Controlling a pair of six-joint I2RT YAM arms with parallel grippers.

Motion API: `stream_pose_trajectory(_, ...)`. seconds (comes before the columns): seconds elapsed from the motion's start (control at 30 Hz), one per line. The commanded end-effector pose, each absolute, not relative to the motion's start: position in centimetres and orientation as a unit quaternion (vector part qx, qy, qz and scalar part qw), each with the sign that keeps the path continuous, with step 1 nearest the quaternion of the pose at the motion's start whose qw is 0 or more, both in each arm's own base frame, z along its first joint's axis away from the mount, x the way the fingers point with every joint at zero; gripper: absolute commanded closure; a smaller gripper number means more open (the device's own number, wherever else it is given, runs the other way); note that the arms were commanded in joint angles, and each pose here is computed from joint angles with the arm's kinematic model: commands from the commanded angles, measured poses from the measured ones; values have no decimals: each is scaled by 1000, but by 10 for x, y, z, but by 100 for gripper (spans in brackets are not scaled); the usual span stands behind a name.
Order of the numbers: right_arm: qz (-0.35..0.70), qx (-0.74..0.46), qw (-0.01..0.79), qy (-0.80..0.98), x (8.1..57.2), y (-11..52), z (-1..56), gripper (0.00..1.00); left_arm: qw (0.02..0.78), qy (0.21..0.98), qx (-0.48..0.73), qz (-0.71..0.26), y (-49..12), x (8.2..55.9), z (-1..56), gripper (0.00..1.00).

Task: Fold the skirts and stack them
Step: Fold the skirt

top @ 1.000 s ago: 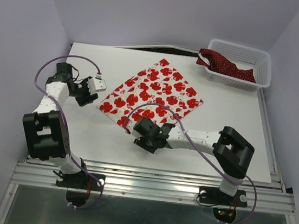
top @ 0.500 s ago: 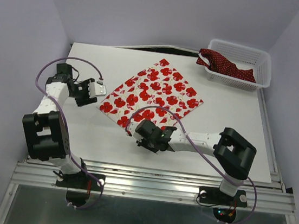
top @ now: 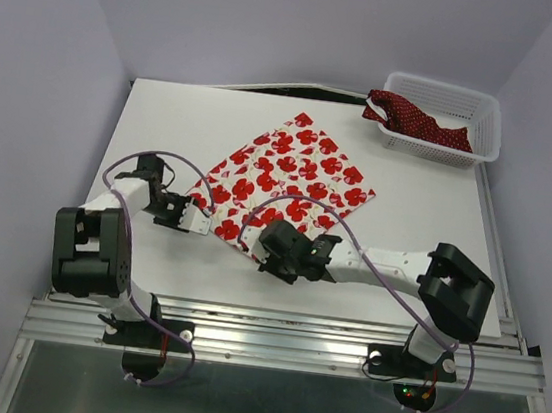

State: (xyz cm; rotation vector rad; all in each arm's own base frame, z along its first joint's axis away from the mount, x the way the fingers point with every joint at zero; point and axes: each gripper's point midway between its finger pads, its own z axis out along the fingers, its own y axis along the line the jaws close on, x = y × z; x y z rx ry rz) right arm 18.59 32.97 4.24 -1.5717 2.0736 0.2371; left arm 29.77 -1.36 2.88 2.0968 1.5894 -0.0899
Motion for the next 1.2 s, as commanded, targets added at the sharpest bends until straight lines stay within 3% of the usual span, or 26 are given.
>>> stream_pose_trajectory(0.0,123,-579,274,758,179,336,62,99,254,528,810,-4,-20,323,30,55)
stream_pose_trajectory(0.33,148,-572,276,758,177,338,72,99,243,519,820,-6,-30,335,16,61)
stream_pose_trajectory(0.57,161,-564,279,760,185,337,81,99,245,534,809,-15,-29,332,25,98)
stream_pose_trajectory(0.6,175,-569,275,755,181,342,84,99,249,536,806,-19,-31,329,28,100)
stream_pose_trajectory(0.97,360,-585,172,706,114,366,118,99,270,571,776,5,-4,284,104,100)
stream_pose_trajectory(1.17,430,-553,162,695,119,377,166,99,362,591,719,49,-5,300,186,100)
